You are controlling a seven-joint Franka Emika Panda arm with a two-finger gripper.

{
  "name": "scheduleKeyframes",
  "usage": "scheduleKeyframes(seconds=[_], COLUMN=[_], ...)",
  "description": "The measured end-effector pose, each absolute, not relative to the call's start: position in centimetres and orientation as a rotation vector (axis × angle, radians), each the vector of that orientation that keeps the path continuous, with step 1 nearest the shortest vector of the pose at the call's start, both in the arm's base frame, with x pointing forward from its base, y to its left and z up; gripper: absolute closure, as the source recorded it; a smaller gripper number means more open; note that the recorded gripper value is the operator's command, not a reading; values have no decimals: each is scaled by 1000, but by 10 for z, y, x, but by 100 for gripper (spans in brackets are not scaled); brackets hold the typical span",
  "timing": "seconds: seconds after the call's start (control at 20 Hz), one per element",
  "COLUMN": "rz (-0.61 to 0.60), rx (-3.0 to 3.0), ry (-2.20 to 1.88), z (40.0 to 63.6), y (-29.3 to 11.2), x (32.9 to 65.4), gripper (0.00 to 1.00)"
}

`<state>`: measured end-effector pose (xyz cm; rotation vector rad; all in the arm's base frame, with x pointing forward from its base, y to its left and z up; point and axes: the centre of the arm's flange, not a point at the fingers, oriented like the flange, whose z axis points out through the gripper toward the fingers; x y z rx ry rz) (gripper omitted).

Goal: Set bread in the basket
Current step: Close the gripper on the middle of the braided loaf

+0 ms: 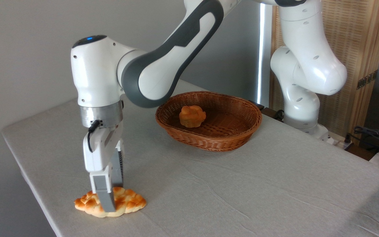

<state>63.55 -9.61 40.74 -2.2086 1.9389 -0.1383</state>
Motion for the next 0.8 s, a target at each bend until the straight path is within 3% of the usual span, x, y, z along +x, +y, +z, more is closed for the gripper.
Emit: scheduleKeyframes(seconds=[0.15,0.2,0.25,0.35,0.45,0.8], rz=[-177,-183,-183,-185,-185,-189], rx=[-2190,-2187,-2186,-2183,-2182,-2166], ry=[1945,1949,1950,1950,1951,1965], z=[396,392,391,393,393,394], y=[-102,-104,-105,-105,-105,-109], x=[641,642,642,642,642,642], gripper=[2,10,32,66,83,82])
